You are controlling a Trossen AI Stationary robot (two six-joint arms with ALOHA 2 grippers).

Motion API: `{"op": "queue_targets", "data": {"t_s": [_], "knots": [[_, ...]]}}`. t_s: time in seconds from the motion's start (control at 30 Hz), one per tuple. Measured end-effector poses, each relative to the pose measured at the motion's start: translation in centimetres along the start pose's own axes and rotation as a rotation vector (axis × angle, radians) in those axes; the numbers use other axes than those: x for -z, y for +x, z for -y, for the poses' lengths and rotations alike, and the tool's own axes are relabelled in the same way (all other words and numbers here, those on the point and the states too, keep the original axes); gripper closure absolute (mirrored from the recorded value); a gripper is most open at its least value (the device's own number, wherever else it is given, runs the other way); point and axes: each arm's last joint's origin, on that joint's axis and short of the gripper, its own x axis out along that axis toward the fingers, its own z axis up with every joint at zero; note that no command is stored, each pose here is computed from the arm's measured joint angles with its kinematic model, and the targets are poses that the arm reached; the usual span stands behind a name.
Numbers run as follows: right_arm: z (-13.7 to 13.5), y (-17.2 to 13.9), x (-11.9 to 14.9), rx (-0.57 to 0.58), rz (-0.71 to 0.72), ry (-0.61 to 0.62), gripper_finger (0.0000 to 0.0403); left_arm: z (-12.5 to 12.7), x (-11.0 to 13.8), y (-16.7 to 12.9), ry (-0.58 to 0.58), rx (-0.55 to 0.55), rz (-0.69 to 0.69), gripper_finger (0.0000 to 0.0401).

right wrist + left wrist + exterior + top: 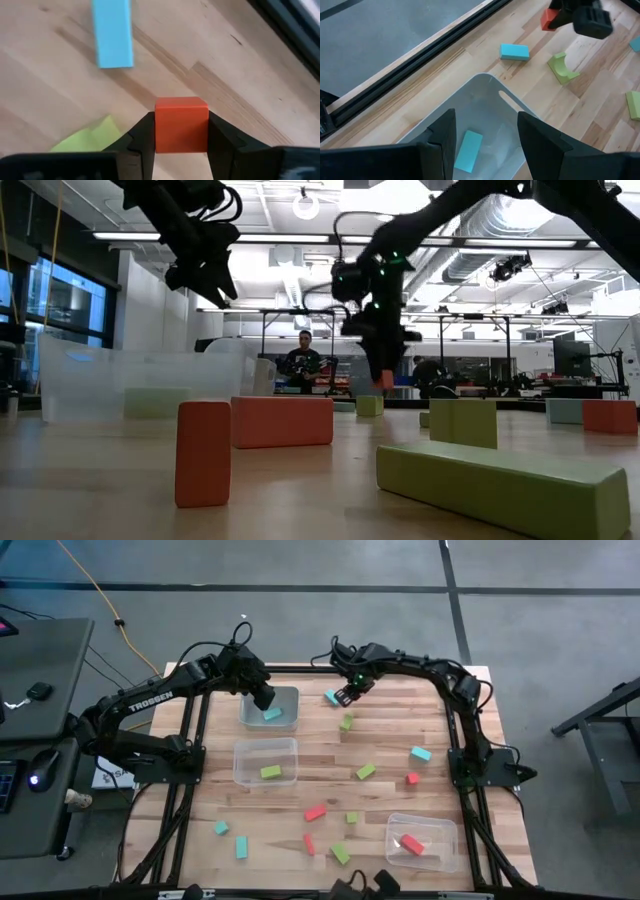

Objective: Sort & place blocks by color
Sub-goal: Put the orange block into the right transparent bin

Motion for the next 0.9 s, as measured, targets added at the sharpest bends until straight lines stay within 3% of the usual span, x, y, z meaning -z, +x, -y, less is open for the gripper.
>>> {"op": "queue_targets", "data": {"t_s": [0.5, 0.9], "knots": [[-7.8, -9.0, 1.8, 0.175, 0.123, -0.091, 0.0291, 0.0, 0.0, 0.0, 0.06, 0.0, 0.0, 0.0242], [-11.8, -12.0, 6.0, 0.335, 0.134, -0.079, 0.0291, 0.0, 0.0, 0.0, 0.06, 0.0, -0.001, 0.0242]]}}
